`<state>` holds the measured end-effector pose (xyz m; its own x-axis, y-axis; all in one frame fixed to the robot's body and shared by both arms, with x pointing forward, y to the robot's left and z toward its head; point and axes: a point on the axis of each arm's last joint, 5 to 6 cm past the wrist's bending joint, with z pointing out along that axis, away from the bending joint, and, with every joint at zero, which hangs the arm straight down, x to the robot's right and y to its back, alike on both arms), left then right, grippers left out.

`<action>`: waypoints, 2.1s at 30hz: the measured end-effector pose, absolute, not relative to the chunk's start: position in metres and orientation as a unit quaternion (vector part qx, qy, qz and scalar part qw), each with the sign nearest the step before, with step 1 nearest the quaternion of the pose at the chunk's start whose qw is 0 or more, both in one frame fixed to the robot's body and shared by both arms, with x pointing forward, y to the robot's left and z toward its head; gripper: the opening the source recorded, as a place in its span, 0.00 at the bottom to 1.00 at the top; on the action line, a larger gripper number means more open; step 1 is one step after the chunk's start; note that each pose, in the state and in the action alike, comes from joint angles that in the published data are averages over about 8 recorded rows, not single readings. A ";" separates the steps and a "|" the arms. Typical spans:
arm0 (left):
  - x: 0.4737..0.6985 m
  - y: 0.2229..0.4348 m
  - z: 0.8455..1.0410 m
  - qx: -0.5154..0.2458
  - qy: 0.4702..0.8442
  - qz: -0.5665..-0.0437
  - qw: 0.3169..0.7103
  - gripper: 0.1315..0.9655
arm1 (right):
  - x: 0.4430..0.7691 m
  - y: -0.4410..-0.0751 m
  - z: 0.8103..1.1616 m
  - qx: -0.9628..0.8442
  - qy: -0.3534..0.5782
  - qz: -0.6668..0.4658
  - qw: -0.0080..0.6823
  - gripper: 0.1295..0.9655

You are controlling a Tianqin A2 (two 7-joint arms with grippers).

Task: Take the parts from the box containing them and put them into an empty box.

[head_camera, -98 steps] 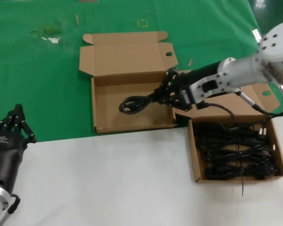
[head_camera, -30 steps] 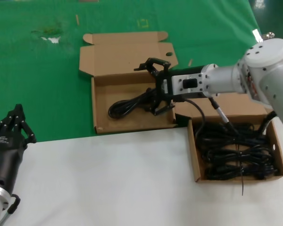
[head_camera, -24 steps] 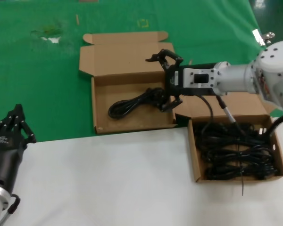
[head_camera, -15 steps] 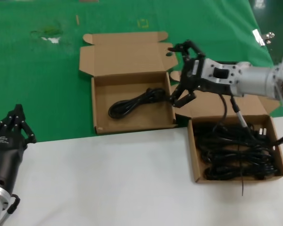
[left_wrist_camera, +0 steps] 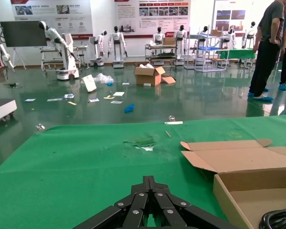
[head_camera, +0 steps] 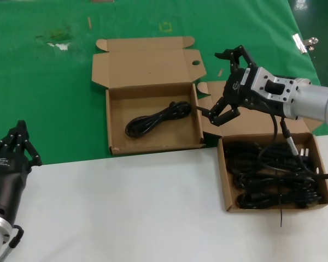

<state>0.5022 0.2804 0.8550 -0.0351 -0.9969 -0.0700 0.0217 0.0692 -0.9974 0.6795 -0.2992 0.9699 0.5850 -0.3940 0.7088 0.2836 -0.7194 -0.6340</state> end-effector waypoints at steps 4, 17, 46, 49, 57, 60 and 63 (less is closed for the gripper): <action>0.502 0.280 0.855 -0.468 0.521 -0.496 0.513 0.02 | 0.679 -0.299 0.969 -0.808 0.035 -0.455 0.374 1.00; 0.502 0.280 0.855 -0.468 0.521 -0.496 0.513 0.11 | 0.665 -0.289 0.949 -0.782 0.077 -0.468 0.404 1.00; 0.502 0.280 0.855 -0.468 0.521 -0.496 0.513 0.75 | 0.606 -0.273 0.897 -0.683 0.239 -0.498 0.477 1.00; 0.502 0.280 0.855 -0.468 0.521 -0.496 0.513 0.79 | 0.599 -0.273 0.892 -0.672 0.257 -0.500 0.482 1.00; 0.502 0.280 0.855 -0.468 0.521 -0.496 0.513 0.92 | 0.579 -0.272 0.881 -0.639 0.307 -0.505 0.493 1.00; 0.502 0.280 0.855 -0.468 0.521 -0.496 0.513 0.95 | 0.571 -0.273 0.877 -0.626 0.326 -0.506 0.496 1.00; 0.502 0.280 0.855 -0.468 0.521 -0.496 0.513 0.98 | 0.563 -0.273 0.874 -0.613 0.345 -0.507 0.498 1.00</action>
<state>0.5022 0.2804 0.8550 -0.0351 -0.9969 -0.0704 0.0217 0.0697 -0.9973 0.5633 -0.2730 0.8737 0.2477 -0.9278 0.2789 0.0822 -0.2667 -0.9603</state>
